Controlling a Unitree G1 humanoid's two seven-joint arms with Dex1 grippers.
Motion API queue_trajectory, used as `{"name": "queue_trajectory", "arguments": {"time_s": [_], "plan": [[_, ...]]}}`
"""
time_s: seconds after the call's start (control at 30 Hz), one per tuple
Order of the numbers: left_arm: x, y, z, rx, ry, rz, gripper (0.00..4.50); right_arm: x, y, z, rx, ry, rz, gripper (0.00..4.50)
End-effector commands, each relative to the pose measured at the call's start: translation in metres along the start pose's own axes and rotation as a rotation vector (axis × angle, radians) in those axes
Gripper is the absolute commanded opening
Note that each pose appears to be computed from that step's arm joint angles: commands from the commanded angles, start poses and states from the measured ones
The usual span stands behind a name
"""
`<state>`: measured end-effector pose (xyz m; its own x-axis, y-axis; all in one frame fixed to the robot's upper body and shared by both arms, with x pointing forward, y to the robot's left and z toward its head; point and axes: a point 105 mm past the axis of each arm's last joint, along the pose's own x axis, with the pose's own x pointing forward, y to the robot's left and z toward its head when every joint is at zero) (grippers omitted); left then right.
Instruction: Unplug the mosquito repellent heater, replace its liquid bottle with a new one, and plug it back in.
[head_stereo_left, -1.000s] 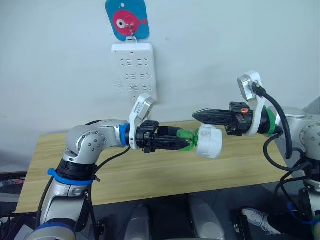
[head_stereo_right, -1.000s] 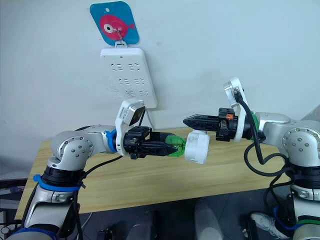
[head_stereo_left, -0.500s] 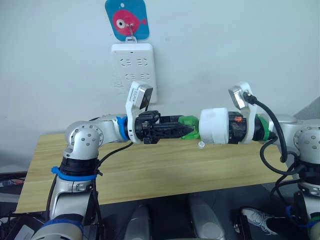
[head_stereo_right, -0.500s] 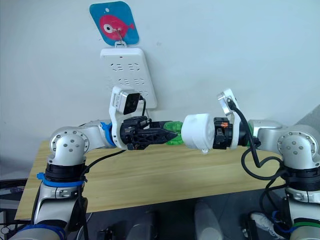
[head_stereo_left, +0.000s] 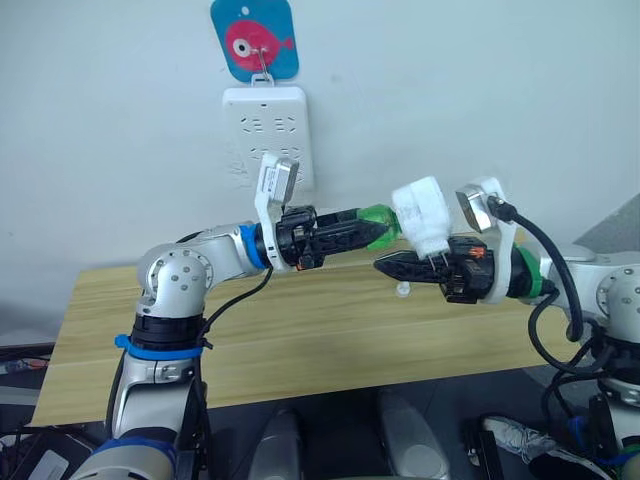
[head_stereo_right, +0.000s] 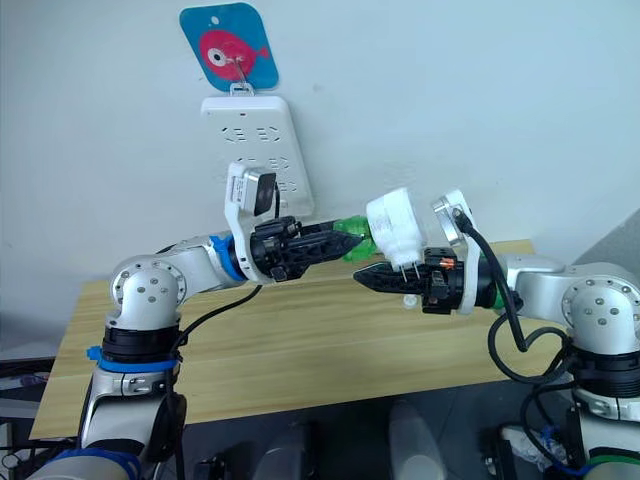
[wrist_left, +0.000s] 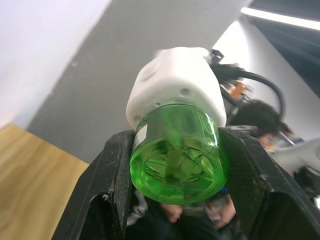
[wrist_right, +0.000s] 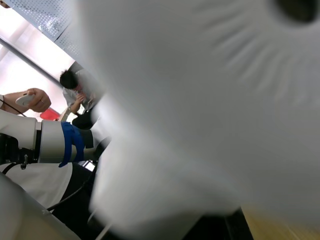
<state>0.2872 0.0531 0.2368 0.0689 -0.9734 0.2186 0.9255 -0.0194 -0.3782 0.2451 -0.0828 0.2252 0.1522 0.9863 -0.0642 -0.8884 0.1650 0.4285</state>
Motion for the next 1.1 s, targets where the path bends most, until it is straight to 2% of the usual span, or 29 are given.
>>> {"name": "queue_trajectory", "arguments": {"time_s": [0.03,0.53,0.9,1.1], "plan": [[0.000,0.000,0.003,0.049,0.000,0.015,2.26,-0.004,0.015,0.009,-0.057,-0.032,0.030,0.00],[0.000,0.009,-0.003,0.090,0.037,0.064,2.26,-0.001,0.024,0.012,-0.188,0.025,0.047,0.00],[-0.010,-0.003,0.008,-0.062,0.034,-0.044,2.26,-0.016,0.018,-0.021,-0.402,0.295,0.021,0.00],[-0.017,-0.009,-0.002,-0.090,0.133,-0.086,2.26,-0.022,0.006,-0.019,-0.477,0.308,0.003,0.00]]}}
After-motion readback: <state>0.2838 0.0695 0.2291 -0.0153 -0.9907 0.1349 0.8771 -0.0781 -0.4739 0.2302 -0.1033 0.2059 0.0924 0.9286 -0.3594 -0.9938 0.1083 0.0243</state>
